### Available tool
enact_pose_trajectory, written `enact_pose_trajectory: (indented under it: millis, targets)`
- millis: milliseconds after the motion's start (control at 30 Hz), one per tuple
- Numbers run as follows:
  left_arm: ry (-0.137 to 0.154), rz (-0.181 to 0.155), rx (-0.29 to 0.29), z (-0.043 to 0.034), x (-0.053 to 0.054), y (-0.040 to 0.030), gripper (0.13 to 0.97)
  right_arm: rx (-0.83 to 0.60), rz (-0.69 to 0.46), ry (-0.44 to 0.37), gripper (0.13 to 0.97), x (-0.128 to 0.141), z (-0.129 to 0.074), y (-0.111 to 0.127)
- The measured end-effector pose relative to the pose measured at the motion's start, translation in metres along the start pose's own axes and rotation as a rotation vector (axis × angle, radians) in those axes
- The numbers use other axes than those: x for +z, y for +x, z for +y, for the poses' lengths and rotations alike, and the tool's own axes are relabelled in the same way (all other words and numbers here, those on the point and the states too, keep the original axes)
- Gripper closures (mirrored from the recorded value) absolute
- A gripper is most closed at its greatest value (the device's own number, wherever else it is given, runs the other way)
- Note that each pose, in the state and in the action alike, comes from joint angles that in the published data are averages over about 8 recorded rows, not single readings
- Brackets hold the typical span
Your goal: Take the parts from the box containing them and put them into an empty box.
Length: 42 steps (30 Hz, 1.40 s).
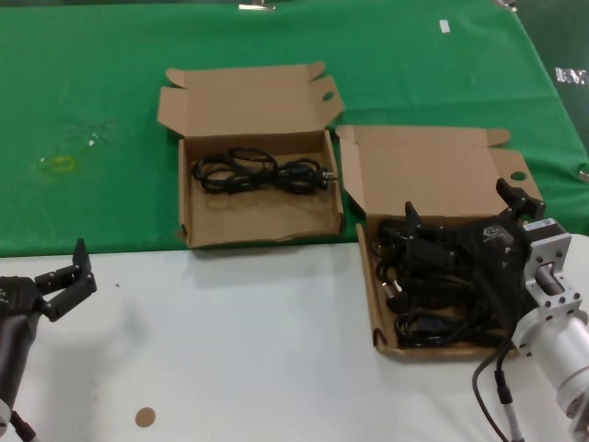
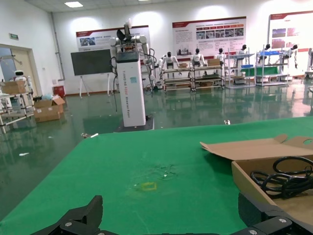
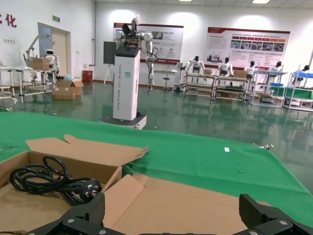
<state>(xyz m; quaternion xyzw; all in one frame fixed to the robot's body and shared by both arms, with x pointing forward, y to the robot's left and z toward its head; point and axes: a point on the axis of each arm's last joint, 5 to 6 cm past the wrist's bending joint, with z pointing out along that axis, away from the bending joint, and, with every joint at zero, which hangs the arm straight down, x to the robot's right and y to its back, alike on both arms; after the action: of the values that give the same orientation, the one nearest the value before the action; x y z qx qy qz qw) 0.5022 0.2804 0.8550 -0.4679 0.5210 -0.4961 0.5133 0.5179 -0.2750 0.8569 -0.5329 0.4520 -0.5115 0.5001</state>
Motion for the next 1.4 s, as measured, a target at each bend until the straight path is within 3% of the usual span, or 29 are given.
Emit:
enact_pose_trajectory:
  millis: [1400]
  targets:
    - [0.000, 0.000, 0.000, 0.0000, 0.0000, 0.0000, 0.132, 0.000, 0.000, 0.000, 0.130, 0.0000, 0.0000, 0.0000]
